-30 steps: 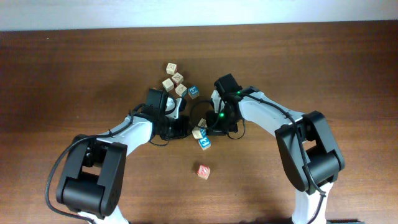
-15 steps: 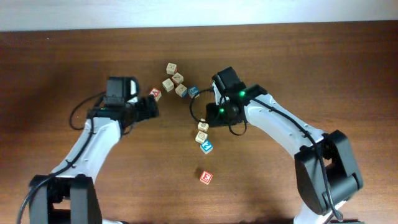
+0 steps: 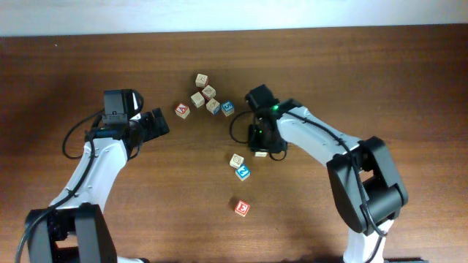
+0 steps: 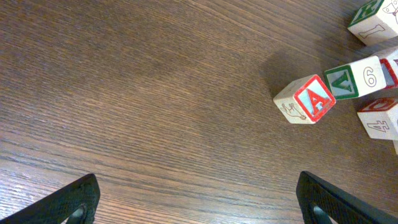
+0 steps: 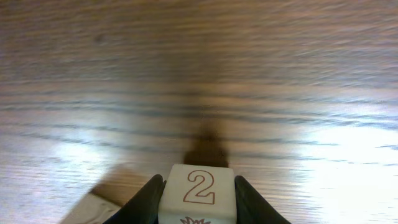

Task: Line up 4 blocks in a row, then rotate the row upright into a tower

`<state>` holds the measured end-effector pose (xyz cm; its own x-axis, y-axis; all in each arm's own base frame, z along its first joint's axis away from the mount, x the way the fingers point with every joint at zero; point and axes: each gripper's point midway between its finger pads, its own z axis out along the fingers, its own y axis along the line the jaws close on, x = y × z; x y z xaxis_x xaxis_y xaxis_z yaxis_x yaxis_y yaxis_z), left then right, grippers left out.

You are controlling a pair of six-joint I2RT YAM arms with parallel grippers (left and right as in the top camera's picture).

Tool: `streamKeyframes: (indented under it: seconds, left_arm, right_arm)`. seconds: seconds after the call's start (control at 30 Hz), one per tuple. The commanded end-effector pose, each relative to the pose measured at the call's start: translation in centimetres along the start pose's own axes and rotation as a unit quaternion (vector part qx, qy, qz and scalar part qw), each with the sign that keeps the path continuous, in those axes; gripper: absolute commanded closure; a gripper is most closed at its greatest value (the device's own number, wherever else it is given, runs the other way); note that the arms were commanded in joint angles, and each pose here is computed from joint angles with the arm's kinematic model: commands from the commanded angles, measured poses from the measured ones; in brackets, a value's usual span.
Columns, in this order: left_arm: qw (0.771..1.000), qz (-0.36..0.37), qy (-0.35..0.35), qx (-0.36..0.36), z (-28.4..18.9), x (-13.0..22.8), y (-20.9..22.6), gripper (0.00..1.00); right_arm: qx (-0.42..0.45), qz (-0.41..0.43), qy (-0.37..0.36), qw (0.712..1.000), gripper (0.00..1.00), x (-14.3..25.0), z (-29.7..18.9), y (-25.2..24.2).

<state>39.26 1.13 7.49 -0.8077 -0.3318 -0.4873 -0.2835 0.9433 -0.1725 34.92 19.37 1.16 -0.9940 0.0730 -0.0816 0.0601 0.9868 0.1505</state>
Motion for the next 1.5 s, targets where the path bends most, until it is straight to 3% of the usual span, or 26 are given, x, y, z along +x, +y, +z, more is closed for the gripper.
streamKeyframes:
  seconds: [0.0,0.07,0.17,0.27,0.33,0.37,0.43,0.47,0.5,0.73,0.83,1.0,1.07,1.13,1.17,1.23,1.27,1.3,1.33,1.43,1.47]
  left_arm:
    - [1.0,0.002,-0.013,-0.002,-0.5,-0.8,0.0,0.01]
    - [1.0,0.002,-0.013,-0.002,-0.5,-0.8,0.0,0.01]
    - [1.0,0.002,-0.013,-0.002,-0.5,-0.8,0.0,0.01]
    - [1.0,0.002,-0.013,-0.002,-0.5,-0.8,0.0,0.01]
    - [1.0,0.002,-0.013,-0.002,-0.5,-0.8,0.0,0.01]
    - [1.0,0.002,-0.013,-0.002,-0.5,-0.8,0.0,0.01]
    - [1.0,0.002,-0.013,-0.002,-0.5,-0.8,0.0,0.01]
    - [1.0,0.002,-0.013,-0.002,-0.5,-0.8,0.0,0.01]
    - [1.0,0.002,-0.013,-0.002,-0.5,-0.8,0.0,0.01]
    - [1.0,0.002,-0.013,-0.002,-0.5,-0.8,0.0,0.01]
    - [1.0,0.002,-0.013,-0.002,-0.5,-0.8,0.0,0.01]
    - [1.0,0.002,-0.013,-0.002,-0.5,-0.8,0.0,0.01]
    - [1.0,0.002,-0.013,-0.002,-0.5,-0.8,0.0,0.01]
    - [1.0,0.002,-0.013,-0.002,-0.5,-0.8,0.0,0.01]
    - [1.0,0.002,-0.013,-0.002,-0.5,-0.8,0.0,0.01]
    - [1.0,0.002,-0.013,-0.002,-0.5,-0.8,0.0,0.01]
    - [1.0,0.002,-0.013,-0.002,-0.5,-0.8,0.0,0.01]
    - [1.0,0.002,-0.013,-0.002,-0.5,-0.8,0.0,0.01]
    - [1.0,0.002,-0.013,-0.002,-0.5,-0.8,0.0,0.01]
    - [1.0,0.002,-0.013,-0.002,-0.5,-0.8,0.0,0.01]
    - [1.0,0.002,-0.013,-0.002,-0.5,-0.8,0.0,0.01]
  right_arm:
    - [0.014,-0.027,-0.006,1.0,0.65,-1.7,-0.3,-2.5]
    - [0.016,-0.038,-0.004,0.999,0.65,-2.1,-0.4,-3.6]
    - [0.02,-0.037,0.006,0.999,0.44,-1.7,-1.1,-3.7]
    - [0.011,-0.075,-0.017,0.997,0.43,-4.3,-5.8,-1.8]
    - [-0.016,-0.177,-0.028,0.984,0.43,-4.1,-8.5,2.4]
    - [-0.025,-0.166,-0.026,0.986,0.43,-2.5,-8.3,5.2]
    - [-0.02,-0.054,-0.032,0.998,0.44,-0.2,-7.3,8.6]
    - [0.008,-0.007,-0.063,0.998,0.53,0.3,-6.7,9.3]
    - [0.031,0.018,-0.068,0.997,0.55,1.2,-5.3,9.3]
    - [0.072,0.06,-0.011,0.996,0.56,4.5,-0.8,6.8]
    - [0.07,0.06,-0.013,0.996,0.67,4.4,-0.7,6.9]
    - [0.067,0.045,-0.015,0.997,0.68,4.5,0.1,6.7]
    - [0.053,-0.011,-0.026,0.998,0.68,2.8,0.1,6.4]
    - [0.049,-0.132,-0.032,0.989,0.68,0.2,-0.3,4.9]
    - [0.05,-0.142,-0.022,0.988,0.68,-0.4,-0.4,3.5]
    - [-0.051,-0.128,0.029,0.99,0.51,1.3,-0.6,6.2]
    - [-0.078,-0.052,0.05,0.994,0.42,2.3,-0.7,7.7]
    - [-0.08,-0.052,0.048,0.994,0.34,2.5,-0.7,8.2]
    - [-0.072,-0.044,0.045,0.995,0.33,2.7,-0.6,8.4]
    - [0.026,0.0,0.016,1.0,0.43,3.6,-0.2,6.7]
    - [0.028,0.0,0.018,0.999,0.61,3.7,-0.2,6.6]
